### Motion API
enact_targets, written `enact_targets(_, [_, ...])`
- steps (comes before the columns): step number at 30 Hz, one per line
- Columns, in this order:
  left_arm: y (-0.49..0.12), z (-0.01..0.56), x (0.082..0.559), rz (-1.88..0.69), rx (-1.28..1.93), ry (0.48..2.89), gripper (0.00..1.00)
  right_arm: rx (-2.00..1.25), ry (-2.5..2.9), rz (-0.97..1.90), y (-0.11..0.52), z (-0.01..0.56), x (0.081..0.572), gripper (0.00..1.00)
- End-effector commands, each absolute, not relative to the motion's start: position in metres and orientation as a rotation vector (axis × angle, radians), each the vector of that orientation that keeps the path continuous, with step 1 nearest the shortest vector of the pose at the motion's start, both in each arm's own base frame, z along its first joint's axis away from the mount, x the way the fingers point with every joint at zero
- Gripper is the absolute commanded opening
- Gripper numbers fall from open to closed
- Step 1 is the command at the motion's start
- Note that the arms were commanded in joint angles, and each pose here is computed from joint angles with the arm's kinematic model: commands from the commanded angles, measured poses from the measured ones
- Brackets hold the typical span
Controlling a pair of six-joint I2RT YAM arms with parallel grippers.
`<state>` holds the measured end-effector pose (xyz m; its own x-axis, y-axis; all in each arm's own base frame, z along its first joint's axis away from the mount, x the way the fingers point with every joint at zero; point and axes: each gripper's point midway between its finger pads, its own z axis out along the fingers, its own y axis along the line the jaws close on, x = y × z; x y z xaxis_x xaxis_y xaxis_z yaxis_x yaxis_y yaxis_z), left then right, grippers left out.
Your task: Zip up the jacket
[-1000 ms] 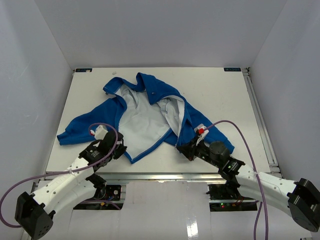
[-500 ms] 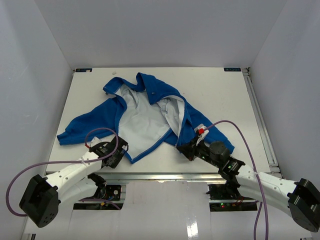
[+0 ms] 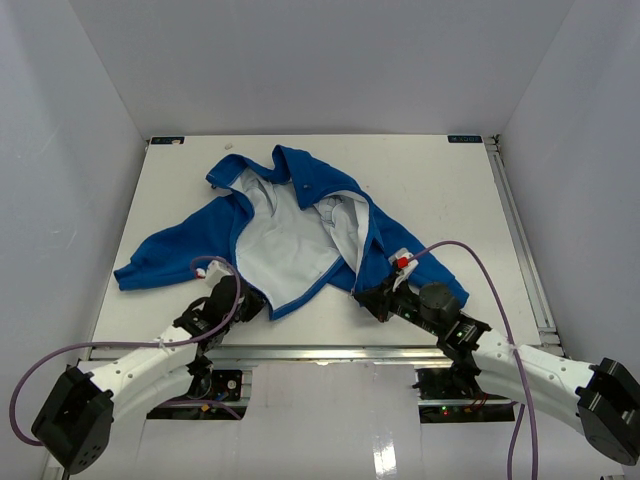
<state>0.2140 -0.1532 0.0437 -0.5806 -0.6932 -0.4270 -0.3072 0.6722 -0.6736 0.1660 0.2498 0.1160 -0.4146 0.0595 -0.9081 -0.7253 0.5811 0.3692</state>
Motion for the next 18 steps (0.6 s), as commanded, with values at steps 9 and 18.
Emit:
enact_targets(9, [-0.208, 0.108, 0.234, -0.987, -0.492, 2.117, 0.0, -0.545, 1.765, 0.987, 0.258, 0.124, 0.17, 0.09])
enact_targets(18, [-0.218, 0.107, 0.24, -0.971, -0.459, 2.171, 0.35, -0.541, 1.757, 0.989, 0.258, 0.127, 0.17, 0.09])
